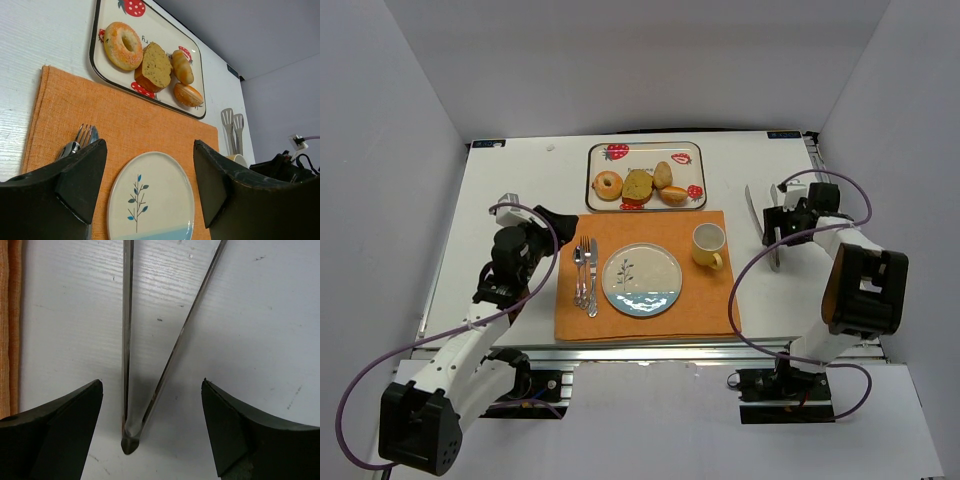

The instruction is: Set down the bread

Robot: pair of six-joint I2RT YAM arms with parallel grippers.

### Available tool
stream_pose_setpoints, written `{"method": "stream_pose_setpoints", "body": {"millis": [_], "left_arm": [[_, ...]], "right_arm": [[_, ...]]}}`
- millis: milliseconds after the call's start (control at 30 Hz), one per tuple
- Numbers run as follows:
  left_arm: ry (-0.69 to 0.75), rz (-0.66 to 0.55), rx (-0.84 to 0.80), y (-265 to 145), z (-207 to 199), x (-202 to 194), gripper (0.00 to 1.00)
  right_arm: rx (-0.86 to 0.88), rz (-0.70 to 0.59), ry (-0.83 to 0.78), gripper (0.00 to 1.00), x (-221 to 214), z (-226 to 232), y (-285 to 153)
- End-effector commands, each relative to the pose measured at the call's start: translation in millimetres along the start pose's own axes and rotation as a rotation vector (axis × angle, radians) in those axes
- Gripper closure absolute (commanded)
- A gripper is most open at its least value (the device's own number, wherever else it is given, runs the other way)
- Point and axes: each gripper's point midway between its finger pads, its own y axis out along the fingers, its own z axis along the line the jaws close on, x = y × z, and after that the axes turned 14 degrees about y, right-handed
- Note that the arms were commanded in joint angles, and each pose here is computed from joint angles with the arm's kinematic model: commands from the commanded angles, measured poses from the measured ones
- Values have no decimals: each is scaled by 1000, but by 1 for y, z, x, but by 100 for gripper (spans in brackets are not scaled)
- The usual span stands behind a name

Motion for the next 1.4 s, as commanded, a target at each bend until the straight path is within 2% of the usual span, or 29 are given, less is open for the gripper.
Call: {"method": "stream_pose_setpoints", "body": {"millis": [0,300,533,833,933,1000,1100,1133,1167,1233,1267,1367], "left_arm": [[-2,-27,-10,-3,-2,6,21],[-11,-32,0,-5,2,3,20],[-3,-30,8,-3,3,4,20],[3,-31,13,-3,4,4,20],[3,-34,15,-4,4,5,20],[6,-35,16,-4,4,6,20],[10,-38,16,-5,3,9,20],[12,-40,15,-5,2,10,20],[13,-42,16,-6,2,11,20],[13,-48,16,-6,1,14,20],[13,-51,14,-6,0,15,20],[8,-59,11,-6,-1,17,20]], "right_arm": [[39,-29,59,17,22,5,10],[-26,3,67,22,19,-8,43],[-72,55,22,27,-4,-9,54],[-145,147,-42,52,-35,-25,58],[-125,143,-54,68,-33,-22,57],[-82,115,-64,85,-20,-13,52],[9,65,-86,93,6,6,34],[86,40,-89,94,18,21,27],[121,-21,-107,96,45,32,13],[240,-51,-115,96,63,59,-6],[269,-102,-148,92,86,74,-21],[362,-119,-171,85,103,112,-39]]}}
